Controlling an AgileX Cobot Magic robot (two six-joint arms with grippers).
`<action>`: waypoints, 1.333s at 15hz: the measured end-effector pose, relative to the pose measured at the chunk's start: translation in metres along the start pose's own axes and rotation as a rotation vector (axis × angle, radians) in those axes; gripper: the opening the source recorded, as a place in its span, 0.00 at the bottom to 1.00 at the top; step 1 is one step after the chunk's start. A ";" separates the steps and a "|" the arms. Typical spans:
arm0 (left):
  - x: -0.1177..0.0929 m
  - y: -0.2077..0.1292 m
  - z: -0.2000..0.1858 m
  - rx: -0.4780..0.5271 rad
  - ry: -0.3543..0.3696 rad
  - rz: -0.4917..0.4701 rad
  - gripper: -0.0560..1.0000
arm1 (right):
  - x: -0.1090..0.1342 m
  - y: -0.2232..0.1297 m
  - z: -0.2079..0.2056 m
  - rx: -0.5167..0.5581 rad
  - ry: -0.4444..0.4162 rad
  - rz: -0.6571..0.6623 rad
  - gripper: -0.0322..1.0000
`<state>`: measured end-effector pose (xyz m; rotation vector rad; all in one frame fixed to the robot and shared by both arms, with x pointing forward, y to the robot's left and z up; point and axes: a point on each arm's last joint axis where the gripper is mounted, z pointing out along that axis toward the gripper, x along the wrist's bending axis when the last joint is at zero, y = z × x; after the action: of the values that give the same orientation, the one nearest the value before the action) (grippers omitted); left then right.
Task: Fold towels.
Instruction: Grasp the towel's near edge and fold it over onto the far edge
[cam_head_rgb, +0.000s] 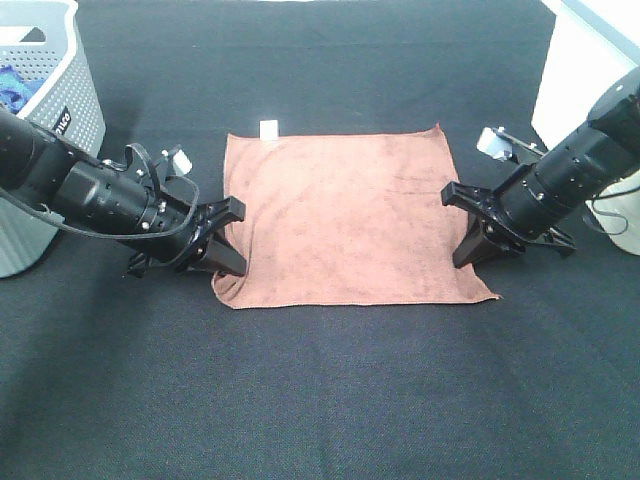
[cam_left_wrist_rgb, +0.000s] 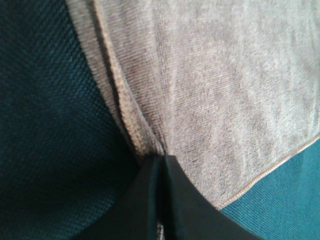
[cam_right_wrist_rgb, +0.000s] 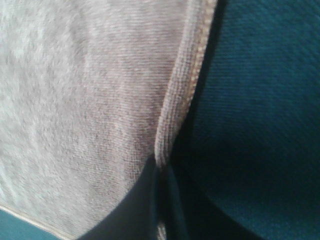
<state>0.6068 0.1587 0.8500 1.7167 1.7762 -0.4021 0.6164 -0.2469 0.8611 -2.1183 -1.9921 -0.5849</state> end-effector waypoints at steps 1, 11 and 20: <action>0.000 -0.001 0.000 0.015 -0.001 0.000 0.05 | -0.002 0.000 -0.002 -0.002 0.000 0.021 0.03; -0.011 -0.054 -0.057 0.152 0.113 0.004 0.05 | 0.015 -0.036 -0.043 0.112 0.053 0.019 0.03; -0.033 -0.001 -0.081 -0.193 0.161 0.153 0.05 | 0.029 0.011 -0.067 -0.121 0.048 -0.071 0.03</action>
<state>0.5859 0.1822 0.9318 1.7718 1.7166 -0.0263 0.6174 -0.2475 0.9351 -2.0854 -2.0623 -0.7791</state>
